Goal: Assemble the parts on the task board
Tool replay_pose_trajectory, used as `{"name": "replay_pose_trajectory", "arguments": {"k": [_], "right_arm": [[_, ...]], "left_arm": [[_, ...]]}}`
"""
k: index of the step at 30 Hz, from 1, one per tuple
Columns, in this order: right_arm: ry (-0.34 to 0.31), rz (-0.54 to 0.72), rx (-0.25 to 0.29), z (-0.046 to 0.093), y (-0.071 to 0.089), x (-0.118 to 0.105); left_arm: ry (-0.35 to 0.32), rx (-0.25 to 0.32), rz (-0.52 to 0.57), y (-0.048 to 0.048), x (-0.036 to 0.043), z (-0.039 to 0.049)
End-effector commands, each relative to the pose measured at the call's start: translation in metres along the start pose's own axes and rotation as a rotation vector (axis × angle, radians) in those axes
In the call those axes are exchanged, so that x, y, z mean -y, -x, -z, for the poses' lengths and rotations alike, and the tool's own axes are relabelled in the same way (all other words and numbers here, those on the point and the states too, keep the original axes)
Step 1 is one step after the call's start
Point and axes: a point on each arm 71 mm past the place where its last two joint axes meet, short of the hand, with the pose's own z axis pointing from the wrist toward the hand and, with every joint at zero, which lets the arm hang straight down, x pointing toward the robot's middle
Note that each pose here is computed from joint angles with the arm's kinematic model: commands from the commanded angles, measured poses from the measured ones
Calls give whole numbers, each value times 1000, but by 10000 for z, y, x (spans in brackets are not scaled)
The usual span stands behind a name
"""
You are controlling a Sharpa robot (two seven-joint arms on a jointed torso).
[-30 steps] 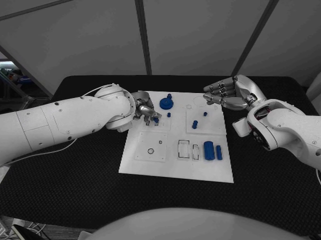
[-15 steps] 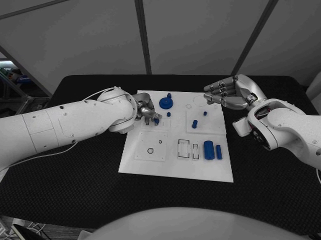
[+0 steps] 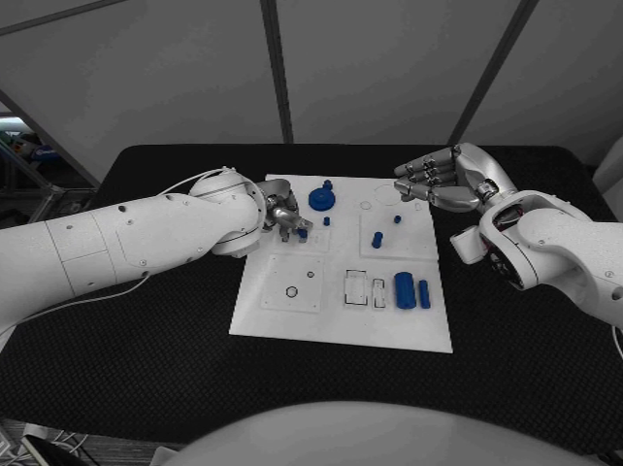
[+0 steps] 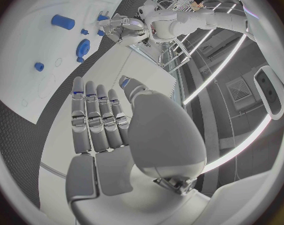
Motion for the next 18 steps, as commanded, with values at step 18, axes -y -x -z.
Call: {"name": "replay_pose_trajectory", "arguments": {"k": [18], "right_arm": [[14,-2,-4,-10,-1,-15]], "left_arm": [[-8,-41,-38,-50,7,25]]}}
